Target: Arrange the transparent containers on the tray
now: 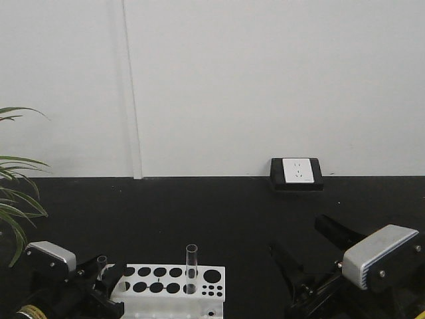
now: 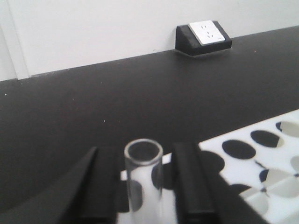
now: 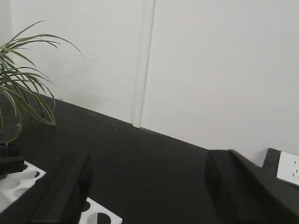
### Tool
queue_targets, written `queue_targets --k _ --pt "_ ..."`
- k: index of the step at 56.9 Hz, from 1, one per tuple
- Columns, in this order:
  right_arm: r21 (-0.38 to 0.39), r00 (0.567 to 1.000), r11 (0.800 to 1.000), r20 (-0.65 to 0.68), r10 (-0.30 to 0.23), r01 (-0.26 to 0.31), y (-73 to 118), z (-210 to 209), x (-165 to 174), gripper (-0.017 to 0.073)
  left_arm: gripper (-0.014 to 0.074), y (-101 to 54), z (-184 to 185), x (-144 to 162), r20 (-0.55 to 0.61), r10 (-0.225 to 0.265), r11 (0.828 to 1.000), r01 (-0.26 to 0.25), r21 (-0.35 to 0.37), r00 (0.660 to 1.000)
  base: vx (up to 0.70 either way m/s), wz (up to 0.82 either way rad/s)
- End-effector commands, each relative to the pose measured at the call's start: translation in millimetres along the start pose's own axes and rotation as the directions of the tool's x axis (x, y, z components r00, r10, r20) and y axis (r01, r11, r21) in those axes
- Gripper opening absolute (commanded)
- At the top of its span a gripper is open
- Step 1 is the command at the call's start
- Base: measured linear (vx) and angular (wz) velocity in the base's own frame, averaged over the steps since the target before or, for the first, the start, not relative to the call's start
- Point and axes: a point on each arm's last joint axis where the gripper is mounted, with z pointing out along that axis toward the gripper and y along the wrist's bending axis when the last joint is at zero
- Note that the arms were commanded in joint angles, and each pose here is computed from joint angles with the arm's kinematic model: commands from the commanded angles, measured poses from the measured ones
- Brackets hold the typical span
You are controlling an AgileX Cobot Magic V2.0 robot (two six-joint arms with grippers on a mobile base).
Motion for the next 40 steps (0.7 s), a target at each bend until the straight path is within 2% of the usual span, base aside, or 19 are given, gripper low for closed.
queue_targets --k 1,9,19,25,34,40 --pt "0.012 0.991 1.000 0.132 -0.010 0.008 -2.1 0.9 -21.2 0.0551 0.0218 -3.5 0.1 -28.4 0.171 -0.001 1.000 -0.003 0.021 0.985 0.00 0.00" --pt "0.011 0.991 1.000 0.132 -0.010 0.009 -2.0 0.9 -21.2 0.0551 -0.0010 -3.6 0.1 -28.5 0.172 -0.001 1.000 -0.003 0.022 0.985 0.00 0.00" --pt "0.011 0.991 1.000 0.132 -0.011 0.010 -1.9 0.9 -21.2 0.0551 -0.0007 -4.1 -1.9 -34.2 0.177 -0.005 1.000 0.001 0.020 0.984 0.00 0.00" --pt "0.011 0.991 1.000 0.131 -0.016 0.014 -1.9 0.9 -21.1 0.0551 -0.0008 -6.2 -9.4 -53.5 0.205 -0.030 0.999 0.026 0.022 0.978 0.00 0.00" --pt "0.009 0.991 1.000 0.133 -0.018 0.016 -1.7 0.9 -21.2 0.0551 -0.0006 -10.9 -23.0 -101.1 0.268 0.033 0.999 -0.036 0.007 0.963 0.00 0.00" --pt "0.006 0.991 1.000 0.132 -0.019 0.018 -1.4 0.9 -21.1 0.0551 -0.0006 -15.8 -34.3 -140.1 0.276 0.120 0.992 -0.122 -0.009 0.954 0.00 0.00"
